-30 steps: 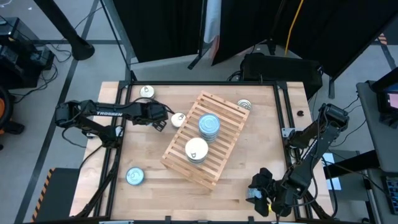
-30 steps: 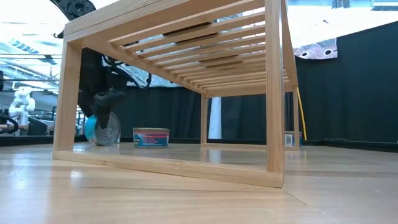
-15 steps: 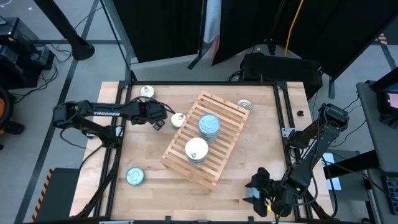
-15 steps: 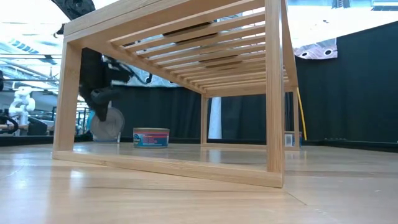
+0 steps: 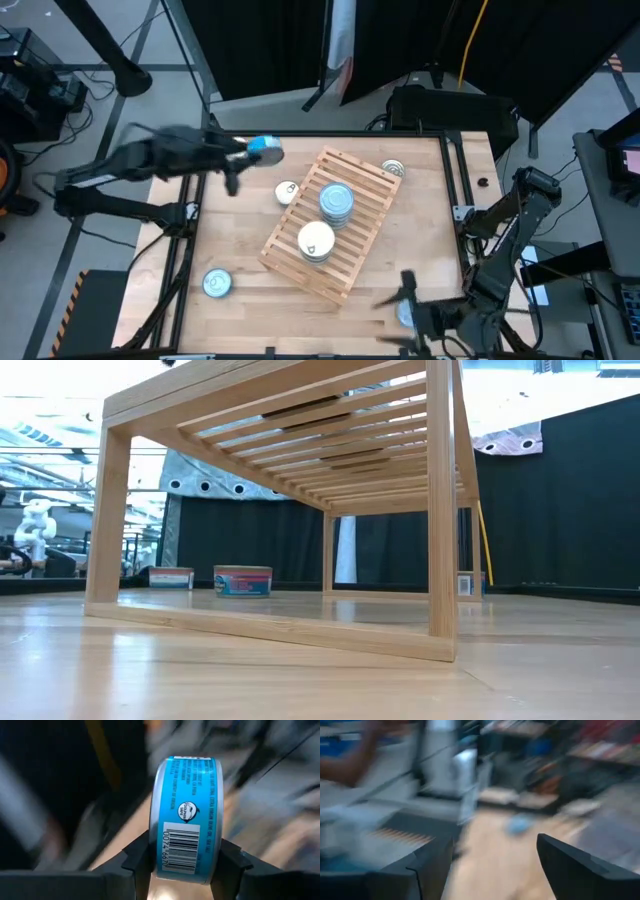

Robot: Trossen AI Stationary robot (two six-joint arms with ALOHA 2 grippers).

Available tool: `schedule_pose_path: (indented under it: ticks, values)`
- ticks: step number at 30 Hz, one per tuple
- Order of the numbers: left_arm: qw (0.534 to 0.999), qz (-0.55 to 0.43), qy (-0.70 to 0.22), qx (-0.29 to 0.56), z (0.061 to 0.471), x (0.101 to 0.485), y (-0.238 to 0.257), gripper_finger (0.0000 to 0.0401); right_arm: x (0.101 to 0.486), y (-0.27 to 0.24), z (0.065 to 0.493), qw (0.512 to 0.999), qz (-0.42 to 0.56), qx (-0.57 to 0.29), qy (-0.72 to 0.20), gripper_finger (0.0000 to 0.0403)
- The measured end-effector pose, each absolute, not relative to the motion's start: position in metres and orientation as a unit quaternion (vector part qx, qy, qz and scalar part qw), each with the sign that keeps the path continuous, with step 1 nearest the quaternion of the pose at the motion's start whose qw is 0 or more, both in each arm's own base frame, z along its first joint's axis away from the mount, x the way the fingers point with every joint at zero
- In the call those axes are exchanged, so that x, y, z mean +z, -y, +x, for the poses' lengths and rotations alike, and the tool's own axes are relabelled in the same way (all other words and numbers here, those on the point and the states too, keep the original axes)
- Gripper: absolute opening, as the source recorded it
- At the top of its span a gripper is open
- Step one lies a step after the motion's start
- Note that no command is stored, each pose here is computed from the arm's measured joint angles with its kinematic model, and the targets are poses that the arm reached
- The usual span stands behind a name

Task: Stack canned seafood by type on shelf
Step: Put the yellow-blue tuna can on the shelf

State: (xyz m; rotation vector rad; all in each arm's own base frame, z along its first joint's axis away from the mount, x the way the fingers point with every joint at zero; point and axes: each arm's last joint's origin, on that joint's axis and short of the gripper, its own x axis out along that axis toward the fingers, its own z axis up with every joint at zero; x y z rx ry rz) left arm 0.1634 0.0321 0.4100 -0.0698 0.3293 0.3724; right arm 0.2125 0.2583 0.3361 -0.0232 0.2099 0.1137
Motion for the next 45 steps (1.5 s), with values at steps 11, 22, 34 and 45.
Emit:
schedule_pose_path:
  ticks: [11,22,34,45]
  values:
    - [0.996,-0.03,0.084,-0.021,0.165,0.485,-0.025,0.0153,0.444,-0.202,0.253,0.95,-0.29,-0.114,-0.016,0.0279]
    - [0.97,-0.129,0.009,-0.207,0.239,0.456,-0.022,0.0154,0.463,-0.169,0.277,0.78,-0.622,-0.067,0.008,0.0279]
    - [0.936,-0.208,-0.083,-0.27,0.253,0.438,-0.012,0.0154,0.419,-0.187,0.31,0.54,-0.834,-0.043,-0.104,0.0279]
    - [0.919,-0.245,-0.137,-0.275,0.252,0.43,0.001,0.0155,0.403,-0.184,0.341,0.419,-0.893,-0.072,-0.144,0.0279]
